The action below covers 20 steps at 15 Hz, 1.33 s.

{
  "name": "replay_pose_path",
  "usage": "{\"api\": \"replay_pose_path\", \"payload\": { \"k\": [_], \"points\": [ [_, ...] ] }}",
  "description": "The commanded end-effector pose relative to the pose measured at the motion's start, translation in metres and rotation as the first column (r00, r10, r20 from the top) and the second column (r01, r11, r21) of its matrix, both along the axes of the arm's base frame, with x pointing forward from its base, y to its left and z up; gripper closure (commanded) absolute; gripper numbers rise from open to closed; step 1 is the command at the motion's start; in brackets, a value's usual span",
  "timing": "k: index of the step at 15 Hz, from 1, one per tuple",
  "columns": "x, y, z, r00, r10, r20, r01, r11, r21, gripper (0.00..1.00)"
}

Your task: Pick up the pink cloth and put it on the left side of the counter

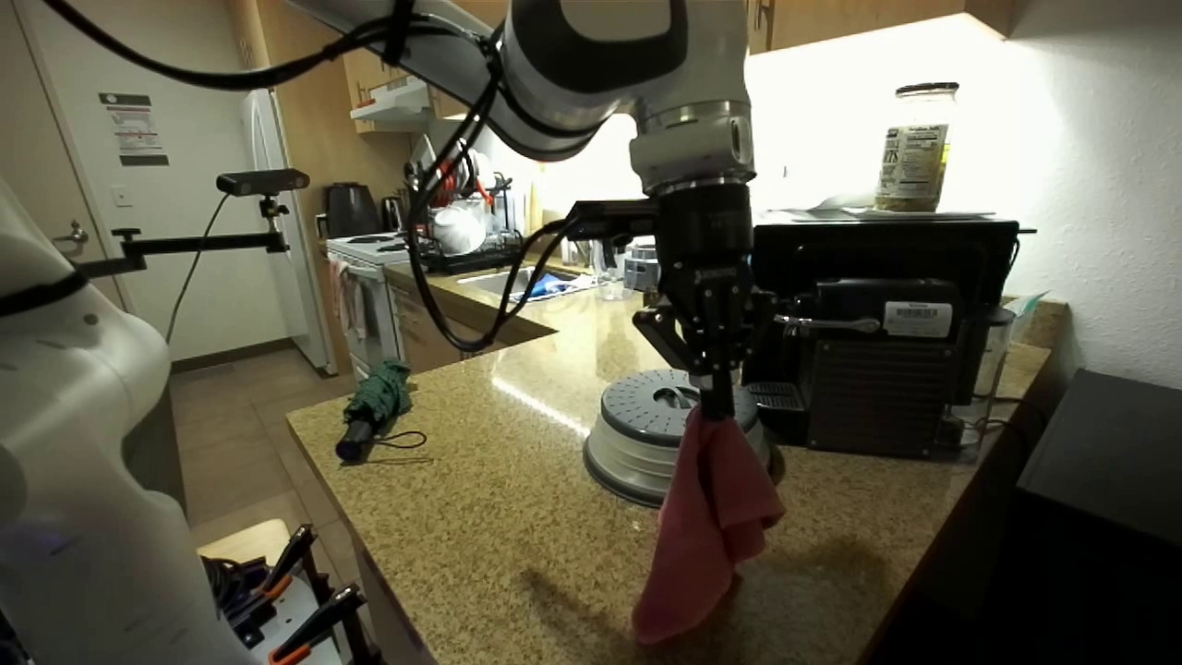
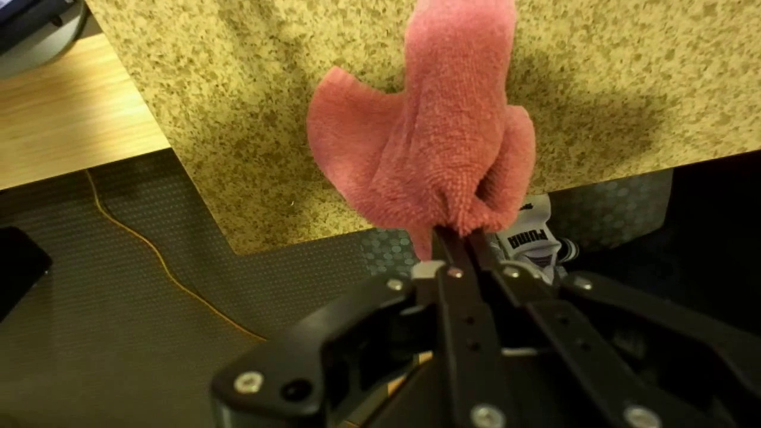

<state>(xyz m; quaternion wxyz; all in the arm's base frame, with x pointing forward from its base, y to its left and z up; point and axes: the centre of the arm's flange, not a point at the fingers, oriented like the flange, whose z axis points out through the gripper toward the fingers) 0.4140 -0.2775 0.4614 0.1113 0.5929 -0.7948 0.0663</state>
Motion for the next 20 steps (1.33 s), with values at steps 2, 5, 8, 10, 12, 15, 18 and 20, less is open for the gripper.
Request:
{"api": "replay_pose_path", "payload": {
  "k": [2,5,8,10,12,15,18,20],
  "points": [
    [0.003,0.003,-0.006,0.998,-0.042,-0.037,0.042,0.999,0.000,0.96],
    [0.003,0.006,-0.007,0.998,-0.045,-0.051,0.046,0.999,0.010,0.96],
    [0.004,0.009,-0.007,0.997,-0.051,-0.060,0.052,0.999,0.014,0.96],
    [0.004,0.011,-0.008,0.997,-0.051,-0.063,0.052,0.999,0.015,0.96],
    [0.003,0.012,-0.008,0.997,-0.051,-0.064,0.053,0.998,0.016,0.96],
    [0.004,0.013,-0.009,0.996,-0.054,-0.065,0.055,0.998,0.015,0.96],
    [0.004,0.015,-0.009,0.996,-0.063,-0.066,0.064,0.998,0.017,0.97],
    [0.005,0.016,-0.010,0.995,-0.065,-0.070,0.066,0.998,0.019,0.96]
  ]
}}
